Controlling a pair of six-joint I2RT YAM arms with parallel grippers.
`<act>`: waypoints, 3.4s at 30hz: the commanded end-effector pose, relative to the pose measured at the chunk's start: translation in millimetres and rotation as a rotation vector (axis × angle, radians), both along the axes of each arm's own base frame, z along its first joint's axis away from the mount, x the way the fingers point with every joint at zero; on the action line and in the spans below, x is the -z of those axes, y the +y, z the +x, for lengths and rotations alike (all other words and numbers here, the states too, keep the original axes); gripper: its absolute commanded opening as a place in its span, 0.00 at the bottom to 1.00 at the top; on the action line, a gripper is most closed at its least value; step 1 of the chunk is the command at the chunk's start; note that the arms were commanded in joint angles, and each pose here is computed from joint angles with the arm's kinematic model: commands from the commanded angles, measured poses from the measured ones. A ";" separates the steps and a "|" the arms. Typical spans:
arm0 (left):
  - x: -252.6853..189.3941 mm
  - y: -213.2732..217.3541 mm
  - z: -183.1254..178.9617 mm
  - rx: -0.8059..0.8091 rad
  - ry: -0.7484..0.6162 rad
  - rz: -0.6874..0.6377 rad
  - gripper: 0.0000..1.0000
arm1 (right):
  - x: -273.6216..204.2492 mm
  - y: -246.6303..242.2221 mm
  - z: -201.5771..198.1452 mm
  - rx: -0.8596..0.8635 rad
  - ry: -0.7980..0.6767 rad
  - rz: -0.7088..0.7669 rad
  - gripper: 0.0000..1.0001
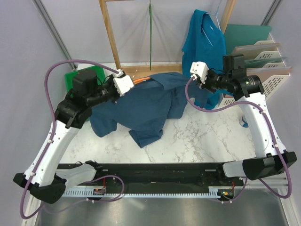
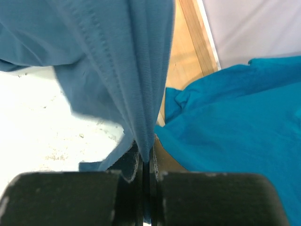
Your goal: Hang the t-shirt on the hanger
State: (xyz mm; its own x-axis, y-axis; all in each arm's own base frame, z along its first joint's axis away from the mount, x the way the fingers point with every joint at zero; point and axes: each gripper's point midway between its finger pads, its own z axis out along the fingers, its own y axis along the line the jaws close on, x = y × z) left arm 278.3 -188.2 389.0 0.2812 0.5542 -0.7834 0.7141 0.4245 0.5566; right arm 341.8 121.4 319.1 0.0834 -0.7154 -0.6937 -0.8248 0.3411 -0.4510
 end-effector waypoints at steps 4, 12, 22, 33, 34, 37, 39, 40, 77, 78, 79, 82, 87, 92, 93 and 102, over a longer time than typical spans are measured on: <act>6.7 -35.4 -81.2 0.349 -0.085 0.018 0.02 | -9.8 -6.5 -2.6 0.014 -0.036 -0.009 0.00; 1.8 -49.9 -83.2 0.331 -0.053 0.054 0.02 | -6.9 -9.2 1.7 0.028 -0.029 -0.025 0.00; 57.5 -62.2 -111.8 0.462 0.033 0.225 0.02 | -4.7 -7.3 -2.7 0.018 -0.014 -0.015 0.00; -22.3 -49.9 -23.8 0.056 0.205 -0.173 0.02 | 0.0 -6.7 -5.2 0.012 0.002 -0.016 0.15; -9.3 -48.1 -24.3 0.062 0.220 -0.120 0.02 | 0.2 -6.8 -5.9 0.012 0.001 -0.016 0.14; -6.3 -56.6 -57.1 0.215 0.211 -0.100 0.02 | -0.1 -7.4 -6.5 0.015 0.000 -0.016 0.12; 18.6 -72.8 -102.4 0.429 0.204 -0.004 0.02 | -0.2 -8.3 -3.9 0.020 -0.003 -0.022 0.10; 27.1 -82.0 -117.4 0.450 0.162 0.057 0.02 | -0.4 -8.1 -2.8 0.021 -0.002 -0.021 0.08; -21.6 -61.2 -21.6 0.056 0.476 -0.309 0.02 | -11.9 43.1 -10.7 0.353 0.176 0.692 0.67; -22.0 -61.1 -22.8 0.059 0.477 -0.311 0.02 | -8.9 46.6 -8.8 0.350 0.188 0.691 0.67; -21.2 -61.4 -22.8 0.060 0.480 -0.311 0.02 | -1.7 49.6 -4.2 0.353 0.207 0.683 0.67; -23.1 -61.0 -22.8 0.057 0.476 -0.316 0.02 | 10.9 53.8 3.9 0.374 0.227 0.660 0.69; -22.3 -59.1 -19.8 0.035 0.474 -0.318 0.02 | 13.6 61.8 4.8 0.355 0.242 0.655 0.38; -19.9 -50.3 -5.7 -0.055 0.448 -0.320 0.02 | 23.0 57.2 -8.0 0.357 0.255 0.605 0.00; -20.1 -44.2 1.8 -0.104 0.430 -0.320 0.02 | 21.3 53.9 -13.8 0.357 0.246 0.594 0.00; -21.9 -25.7 26.2 -0.233 0.386 -0.333 0.02 | 59.4 26.4 -54.2 0.411 0.268 0.461 0.00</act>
